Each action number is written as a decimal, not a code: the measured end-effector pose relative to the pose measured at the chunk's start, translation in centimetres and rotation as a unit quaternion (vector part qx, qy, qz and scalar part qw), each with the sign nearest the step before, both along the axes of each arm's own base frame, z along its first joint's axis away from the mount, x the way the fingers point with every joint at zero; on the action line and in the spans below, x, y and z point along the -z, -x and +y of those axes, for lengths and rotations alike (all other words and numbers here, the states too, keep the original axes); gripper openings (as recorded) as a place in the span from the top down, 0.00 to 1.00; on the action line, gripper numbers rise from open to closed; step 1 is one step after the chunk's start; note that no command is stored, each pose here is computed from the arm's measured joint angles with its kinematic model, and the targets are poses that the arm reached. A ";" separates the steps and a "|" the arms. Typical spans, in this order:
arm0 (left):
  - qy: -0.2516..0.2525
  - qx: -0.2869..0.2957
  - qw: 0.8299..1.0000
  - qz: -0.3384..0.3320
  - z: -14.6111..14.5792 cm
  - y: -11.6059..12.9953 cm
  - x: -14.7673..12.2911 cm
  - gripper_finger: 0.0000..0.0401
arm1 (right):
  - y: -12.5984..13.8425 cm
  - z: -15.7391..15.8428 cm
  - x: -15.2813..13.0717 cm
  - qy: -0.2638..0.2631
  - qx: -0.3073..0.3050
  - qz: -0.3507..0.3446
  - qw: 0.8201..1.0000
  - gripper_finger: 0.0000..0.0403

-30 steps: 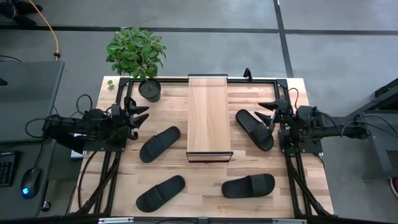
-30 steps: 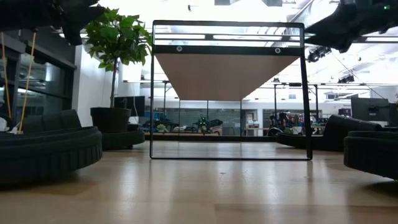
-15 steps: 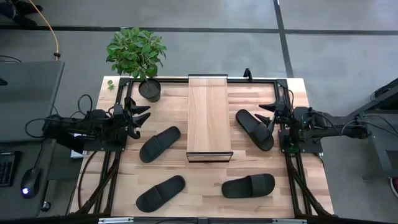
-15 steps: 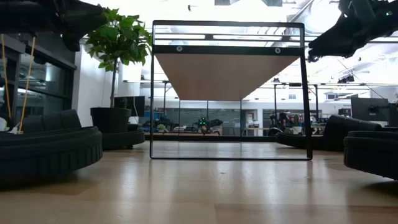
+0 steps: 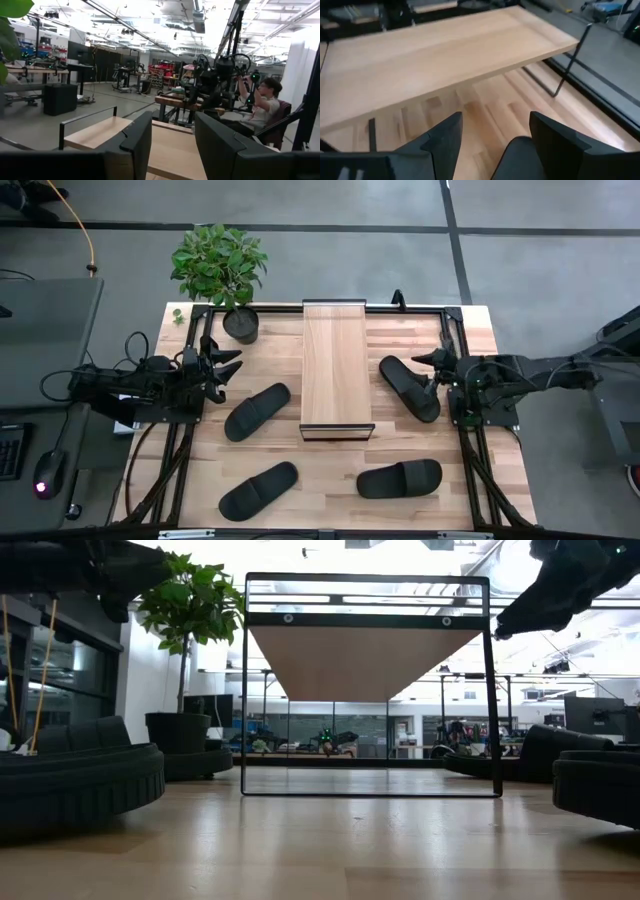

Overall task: Pick and place slides into the shelf
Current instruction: Put the black slide on the shelf

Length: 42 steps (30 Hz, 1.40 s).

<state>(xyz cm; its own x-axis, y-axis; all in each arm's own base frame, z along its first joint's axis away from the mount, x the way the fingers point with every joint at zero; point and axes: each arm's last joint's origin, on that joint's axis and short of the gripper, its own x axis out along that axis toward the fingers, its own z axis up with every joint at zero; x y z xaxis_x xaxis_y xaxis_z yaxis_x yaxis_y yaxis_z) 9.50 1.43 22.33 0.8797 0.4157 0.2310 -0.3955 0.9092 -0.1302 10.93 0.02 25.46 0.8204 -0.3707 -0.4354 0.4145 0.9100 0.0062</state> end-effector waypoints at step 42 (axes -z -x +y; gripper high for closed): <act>-0.001 -0.001 1.000 0.005 0.0 0.0 0.1 0.67 | -6.3 8.7 0.8 -0.176 -0.061 0.161 0.969 0.45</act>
